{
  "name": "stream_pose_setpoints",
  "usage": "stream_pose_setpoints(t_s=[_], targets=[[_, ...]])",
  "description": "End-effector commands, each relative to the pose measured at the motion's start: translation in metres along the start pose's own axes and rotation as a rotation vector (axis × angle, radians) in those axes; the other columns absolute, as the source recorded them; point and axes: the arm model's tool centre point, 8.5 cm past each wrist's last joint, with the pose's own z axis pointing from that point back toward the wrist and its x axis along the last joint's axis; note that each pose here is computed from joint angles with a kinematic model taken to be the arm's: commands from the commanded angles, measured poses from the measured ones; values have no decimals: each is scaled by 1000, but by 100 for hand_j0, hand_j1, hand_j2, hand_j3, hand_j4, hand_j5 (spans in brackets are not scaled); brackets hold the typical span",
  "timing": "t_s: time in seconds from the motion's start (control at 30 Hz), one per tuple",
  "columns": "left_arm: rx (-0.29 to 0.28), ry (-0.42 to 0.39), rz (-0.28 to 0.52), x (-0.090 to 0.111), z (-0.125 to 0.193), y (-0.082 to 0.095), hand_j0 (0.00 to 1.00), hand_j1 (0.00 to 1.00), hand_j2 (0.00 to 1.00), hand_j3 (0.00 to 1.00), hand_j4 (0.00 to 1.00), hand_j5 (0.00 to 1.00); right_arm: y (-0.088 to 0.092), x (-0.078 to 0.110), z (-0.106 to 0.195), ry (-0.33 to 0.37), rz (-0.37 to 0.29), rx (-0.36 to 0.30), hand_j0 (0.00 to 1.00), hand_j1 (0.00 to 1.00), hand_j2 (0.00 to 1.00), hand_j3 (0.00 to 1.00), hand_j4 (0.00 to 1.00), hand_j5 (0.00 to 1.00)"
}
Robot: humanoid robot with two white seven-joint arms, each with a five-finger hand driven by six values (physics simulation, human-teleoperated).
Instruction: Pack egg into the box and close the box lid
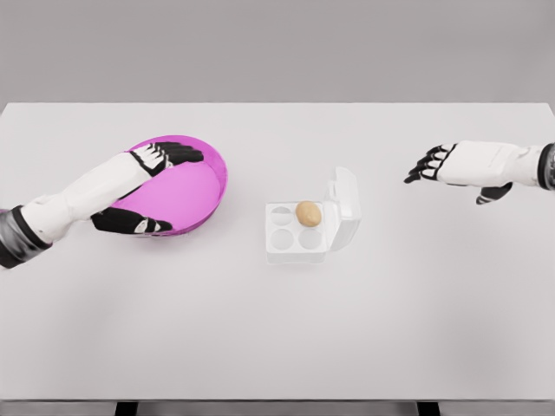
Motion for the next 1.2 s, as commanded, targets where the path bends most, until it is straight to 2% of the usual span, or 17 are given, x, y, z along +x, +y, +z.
stream_pose_setpoints(t_s=[0.0, 0.03, 0.07, 0.1, 0.17, 0.3, 0.4, 0.63, 0.93, 1.17], targets=[[165, 6, 35, -11, 34, 40, 100, 100, 100, 100, 100, 100, -17, 12, -1, -26, 50, -30, 100, 100, 100, 100, 100, 100], [178, 27, 79, -22, 39, 36, 100, 100, 100, 100, 100, 100, -18, 14, -2, -33, 56, -32, 100, 100, 100, 100, 100, 100], [179, 39, 90, -26, 41, 33, 100, 100, 100, 100, 100, 100, -17, 16, -3, -37, 55, -32, 100, 100, 100, 100, 100, 100], [172, 49, 88, -29, 43, 34, 100, 100, 100, 100, 100, 100, -12, 25, -9, -64, 54, -25, 100, 100, 100, 100, 100, 100], [163, 73, 102, -36, 47, 31, 100, 100, 100, 100, 100, 100, -14, 34, -10, -83, 83, 6, 100, 100, 100, 100, 100, 100], [152, 81, 114, -37, 49, 24, 100, 100, 100, 100, 100, 100, -17, 41, -11, -101, 99, 5, 100, 100, 100, 100, 100, 100], [150, 85, 116, -37, 51, 22, 100, 100, 100, 100, 100, 100, -20, 49, -13, -124, 120, 27, 99, 99, 99, 99, 99, 99], [149, 89, 115, -37, 52, 22, 100, 100, 100, 100, 100, 100, -19, 52, -17, -134, 119, 30, 99, 99, 99, 99, 99, 99], [149, 101, 110, -40, 56, 25, 100, 100, 100, 100, 100, 100, -35, 68, -25, -177, 158, -2, 98, 98, 98, 98, 98, 98], [141, 125, 114, -46, 62, 26, 100, 100, 100, 100, 100, 100, -43, 71, -30, -188, 171, -10, 98, 98, 98, 98, 98, 98]])
